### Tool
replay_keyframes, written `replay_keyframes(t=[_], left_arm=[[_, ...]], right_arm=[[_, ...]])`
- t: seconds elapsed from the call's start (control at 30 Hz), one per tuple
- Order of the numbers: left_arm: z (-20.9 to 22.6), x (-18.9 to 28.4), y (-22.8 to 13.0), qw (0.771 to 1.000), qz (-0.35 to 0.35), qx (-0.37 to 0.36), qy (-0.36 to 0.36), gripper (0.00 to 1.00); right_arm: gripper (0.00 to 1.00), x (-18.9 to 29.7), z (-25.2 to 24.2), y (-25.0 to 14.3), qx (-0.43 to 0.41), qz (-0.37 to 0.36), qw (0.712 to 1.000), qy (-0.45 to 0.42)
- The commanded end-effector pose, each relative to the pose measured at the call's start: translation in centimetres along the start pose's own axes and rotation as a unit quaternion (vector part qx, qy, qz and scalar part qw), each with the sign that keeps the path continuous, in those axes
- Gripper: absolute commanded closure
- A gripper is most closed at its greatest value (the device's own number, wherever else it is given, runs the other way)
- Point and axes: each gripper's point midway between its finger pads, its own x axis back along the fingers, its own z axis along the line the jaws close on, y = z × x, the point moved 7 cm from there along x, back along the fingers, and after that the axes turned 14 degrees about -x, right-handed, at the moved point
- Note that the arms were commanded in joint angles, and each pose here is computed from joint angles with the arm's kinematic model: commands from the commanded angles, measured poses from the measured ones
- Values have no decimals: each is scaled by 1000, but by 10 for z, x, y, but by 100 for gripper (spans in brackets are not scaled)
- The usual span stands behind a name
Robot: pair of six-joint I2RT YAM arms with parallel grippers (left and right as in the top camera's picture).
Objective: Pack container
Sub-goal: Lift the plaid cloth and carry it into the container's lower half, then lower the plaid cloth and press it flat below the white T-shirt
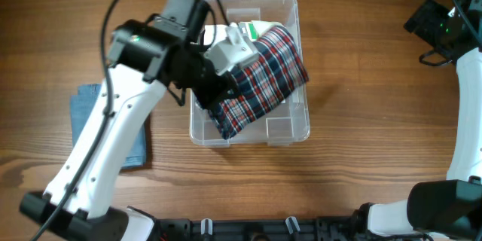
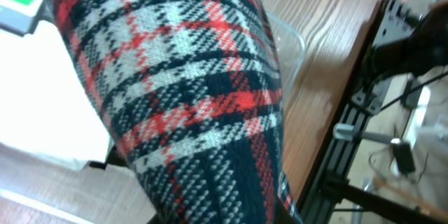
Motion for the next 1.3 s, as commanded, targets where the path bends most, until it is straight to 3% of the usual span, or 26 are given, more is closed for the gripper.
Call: replay_keyframes(t=[0.0, 0.23, 0.63, 0.7, 0.77, 0.8, 0.87, 1.1, 1.27], left_arm=[[12, -18, 0, 999, 21, -28, -13, 96], [22, -53, -18, 993, 90, -28, -71, 96], [39, -95, -30, 985, 129, -21, -116, 92], [40, -97, -31, 984, 131, -19, -118, 81], [42, -98, -29, 985, 127, -22, -113, 37], [44, -99, -29, 986, 126, -24, -109, 22], [46, -100, -27, 987, 123, -29, -101, 4], [56, -102, -21, 991, 104, -36, -75, 0], [67, -103, -10, 996, 79, 1, -39, 0]], right_arm=[[0, -6, -3, 1, 3, -2, 1000, -13], [0, -6, -3, 1, 3, -2, 1000, -13], [0, -6, -3, 1, 3, -2, 1000, -13], [0, -6, -3, 1, 3, -2, 1000, -13], [0, -6, -3, 1, 3, -2, 1000, -14], [0, -6, -3, 1, 3, -2, 1000, -13], [0, -6, -3, 1, 3, -2, 1000, -13], [0, -6, -3, 1, 3, -2, 1000, -13], [0, -6, -3, 1, 3, -2, 1000, -13]])
